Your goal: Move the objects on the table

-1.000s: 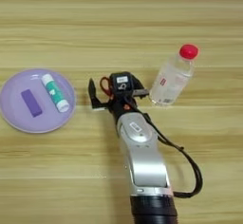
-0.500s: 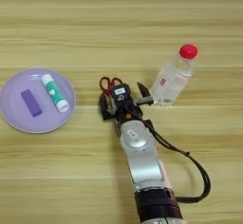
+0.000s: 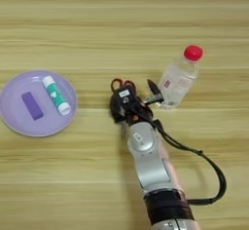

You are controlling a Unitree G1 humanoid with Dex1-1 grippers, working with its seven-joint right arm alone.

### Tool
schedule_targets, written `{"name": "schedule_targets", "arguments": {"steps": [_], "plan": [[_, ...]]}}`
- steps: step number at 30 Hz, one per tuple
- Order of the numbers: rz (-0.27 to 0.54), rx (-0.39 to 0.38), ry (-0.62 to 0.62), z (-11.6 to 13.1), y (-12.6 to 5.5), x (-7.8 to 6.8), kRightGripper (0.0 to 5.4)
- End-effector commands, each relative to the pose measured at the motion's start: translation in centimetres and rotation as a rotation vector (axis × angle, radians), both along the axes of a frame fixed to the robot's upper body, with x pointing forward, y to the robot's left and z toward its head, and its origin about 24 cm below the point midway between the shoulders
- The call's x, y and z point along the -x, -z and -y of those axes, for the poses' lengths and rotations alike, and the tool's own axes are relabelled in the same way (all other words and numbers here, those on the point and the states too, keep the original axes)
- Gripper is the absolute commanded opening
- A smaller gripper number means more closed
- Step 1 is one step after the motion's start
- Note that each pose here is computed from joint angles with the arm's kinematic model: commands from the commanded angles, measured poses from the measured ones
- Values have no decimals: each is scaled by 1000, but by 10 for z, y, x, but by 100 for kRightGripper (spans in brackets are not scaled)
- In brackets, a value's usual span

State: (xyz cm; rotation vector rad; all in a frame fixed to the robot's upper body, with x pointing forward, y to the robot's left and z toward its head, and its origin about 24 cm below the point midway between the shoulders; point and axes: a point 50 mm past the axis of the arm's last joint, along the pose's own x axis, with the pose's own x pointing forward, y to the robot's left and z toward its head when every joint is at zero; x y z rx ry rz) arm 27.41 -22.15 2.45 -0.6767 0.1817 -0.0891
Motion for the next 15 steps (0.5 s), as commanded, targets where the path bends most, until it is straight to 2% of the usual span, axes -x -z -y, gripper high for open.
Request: {"name": "schedule_targets", "arguments": {"steps": [1,8,15], "plan": [[101,47,-23,1,-29,-7,537],[56,89,-26,2,-24,7,537],[24,119,-16,5,-24,10,537]]}}
